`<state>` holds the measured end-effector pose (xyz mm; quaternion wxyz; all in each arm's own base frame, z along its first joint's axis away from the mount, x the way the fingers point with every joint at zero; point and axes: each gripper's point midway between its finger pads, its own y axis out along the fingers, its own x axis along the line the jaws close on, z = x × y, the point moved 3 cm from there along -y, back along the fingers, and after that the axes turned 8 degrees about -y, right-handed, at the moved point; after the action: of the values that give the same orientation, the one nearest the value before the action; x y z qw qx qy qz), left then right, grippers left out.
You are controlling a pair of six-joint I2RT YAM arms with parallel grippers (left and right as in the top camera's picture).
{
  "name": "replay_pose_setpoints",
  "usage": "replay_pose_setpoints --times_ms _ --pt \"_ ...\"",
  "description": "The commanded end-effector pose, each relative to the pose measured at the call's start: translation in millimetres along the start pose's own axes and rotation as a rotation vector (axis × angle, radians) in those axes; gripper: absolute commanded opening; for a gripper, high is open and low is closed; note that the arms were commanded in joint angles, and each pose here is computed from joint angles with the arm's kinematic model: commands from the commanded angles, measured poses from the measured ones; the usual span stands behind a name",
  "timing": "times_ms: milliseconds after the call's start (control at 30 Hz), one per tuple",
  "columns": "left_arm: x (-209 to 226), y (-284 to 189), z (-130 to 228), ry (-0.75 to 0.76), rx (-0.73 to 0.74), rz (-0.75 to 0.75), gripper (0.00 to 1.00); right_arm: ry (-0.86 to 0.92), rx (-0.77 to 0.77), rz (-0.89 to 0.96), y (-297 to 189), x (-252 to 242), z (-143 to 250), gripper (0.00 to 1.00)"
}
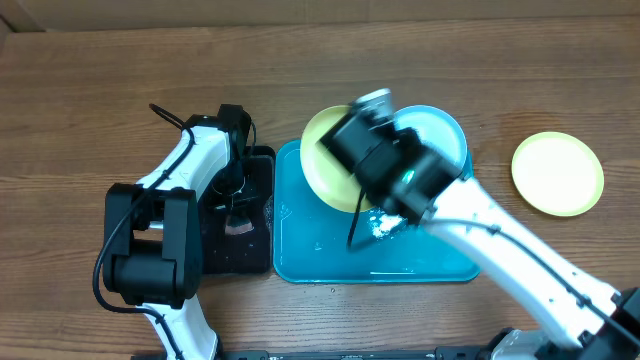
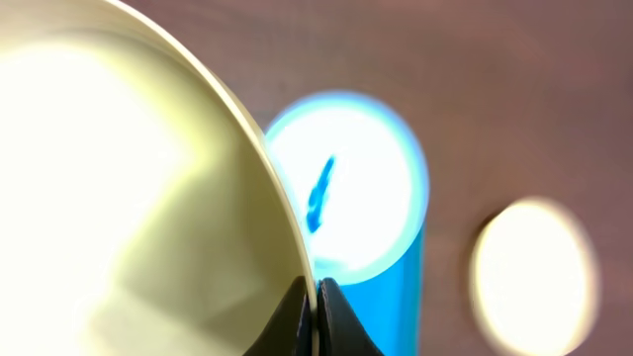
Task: Clean dirty plates on tray and stack at the side
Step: 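Lower the yellow plate onto the other yellow plate at the right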
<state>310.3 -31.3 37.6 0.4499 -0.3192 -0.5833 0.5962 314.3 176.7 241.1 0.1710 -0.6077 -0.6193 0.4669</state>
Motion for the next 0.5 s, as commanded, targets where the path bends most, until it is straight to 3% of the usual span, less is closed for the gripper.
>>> replay_pose_setpoints --times_ms 0,233,467 --pt "-5.3 -0.8 5.9 0.032 0.012 0.028 0.04 0.285 0.169 -0.195 34.3 0.1 16.5 0.04" --pt "-4.8 -0.6 6.8 0.033 0.016 0.025 0.04 0.622 0.25 -0.133 75.5 -92.2 26.7 0.04" --pt "-4.7 -0.6 6.8 0.033 0.016 0.025 0.04 1.011 0.336 -0.08 107.7 -210.0 80.1 0.04"
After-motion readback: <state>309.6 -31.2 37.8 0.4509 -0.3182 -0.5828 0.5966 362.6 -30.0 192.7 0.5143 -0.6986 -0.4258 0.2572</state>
